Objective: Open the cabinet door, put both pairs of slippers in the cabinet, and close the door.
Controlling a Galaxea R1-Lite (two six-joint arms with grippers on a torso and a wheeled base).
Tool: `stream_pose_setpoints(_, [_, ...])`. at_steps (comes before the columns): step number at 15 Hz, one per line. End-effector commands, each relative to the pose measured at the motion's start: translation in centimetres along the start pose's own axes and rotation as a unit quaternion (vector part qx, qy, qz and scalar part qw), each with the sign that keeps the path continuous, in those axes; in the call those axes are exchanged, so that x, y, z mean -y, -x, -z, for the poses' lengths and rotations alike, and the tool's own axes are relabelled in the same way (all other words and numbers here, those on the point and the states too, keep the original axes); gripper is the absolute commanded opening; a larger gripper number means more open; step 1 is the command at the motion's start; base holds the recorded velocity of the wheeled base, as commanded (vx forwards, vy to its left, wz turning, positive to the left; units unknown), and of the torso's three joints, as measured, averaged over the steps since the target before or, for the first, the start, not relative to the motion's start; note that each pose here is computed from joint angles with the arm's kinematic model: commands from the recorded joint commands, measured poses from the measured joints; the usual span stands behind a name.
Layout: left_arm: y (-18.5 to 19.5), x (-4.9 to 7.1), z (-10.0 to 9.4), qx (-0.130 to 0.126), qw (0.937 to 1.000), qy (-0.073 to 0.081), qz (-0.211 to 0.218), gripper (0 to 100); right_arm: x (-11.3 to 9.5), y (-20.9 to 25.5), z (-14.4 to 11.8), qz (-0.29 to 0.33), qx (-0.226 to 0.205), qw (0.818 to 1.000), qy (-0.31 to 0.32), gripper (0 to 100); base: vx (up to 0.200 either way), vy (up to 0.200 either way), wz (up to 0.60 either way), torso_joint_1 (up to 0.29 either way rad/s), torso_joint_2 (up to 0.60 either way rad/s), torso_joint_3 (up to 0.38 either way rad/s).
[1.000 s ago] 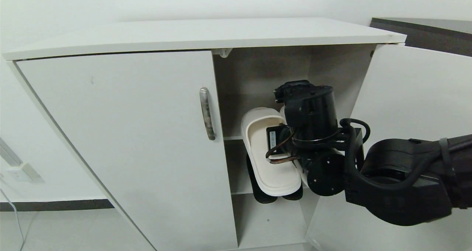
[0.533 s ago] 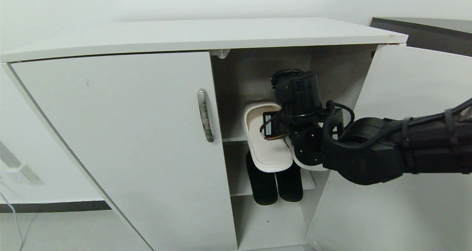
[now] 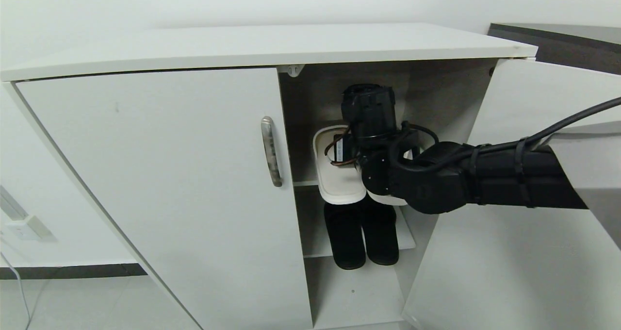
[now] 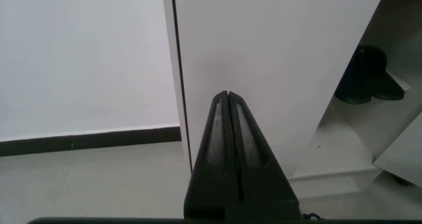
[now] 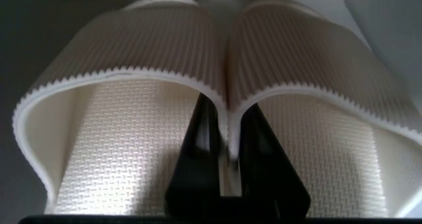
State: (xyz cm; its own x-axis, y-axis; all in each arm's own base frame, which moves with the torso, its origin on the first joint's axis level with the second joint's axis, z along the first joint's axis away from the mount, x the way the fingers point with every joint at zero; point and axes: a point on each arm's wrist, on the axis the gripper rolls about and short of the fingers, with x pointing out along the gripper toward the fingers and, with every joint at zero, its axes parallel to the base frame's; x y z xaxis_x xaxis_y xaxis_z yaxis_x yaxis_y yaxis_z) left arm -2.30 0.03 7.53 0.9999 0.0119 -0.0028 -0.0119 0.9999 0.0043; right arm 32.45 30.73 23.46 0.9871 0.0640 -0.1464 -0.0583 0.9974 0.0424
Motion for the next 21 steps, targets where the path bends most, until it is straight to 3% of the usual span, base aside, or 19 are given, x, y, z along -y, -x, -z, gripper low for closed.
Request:
stream_pose_setpoints(1, [0.0,0.0,0.0,-0.001,1.0,0.0,0.0,0,-0.2,-0.9,-0.2,0.005,0.004,1.0,-0.005,0,0.0,0.0,0.0,0.0,0.0,0.0])
stream_pose_setpoints(13, [0.0,0.0,0.0,0.0,1.0,0.0,-0.002,0,0.5,-1.7,-0.1,0.021,-0.024,0.999,0.011,0,0.0,0.0,0.0,0.0,0.0,0.0])
stream_pose_setpoints(14, [0.0,0.0,0.0,-0.001,1.0,0.0,-0.002,0,0.4,-1.7,0.0,0.021,-0.025,0.999,0.011,100,0.0,0.0,0.0,0.0,0.0,0.0])
stream_pose_setpoints(21, [0.0,0.0,0.0,-0.001,1.0,0.0,-0.002,0,0.7,0.7,0.0,0.013,-0.035,0.999,0.014,100,0.0,0.0,0.0,0.0,0.0,0.0])
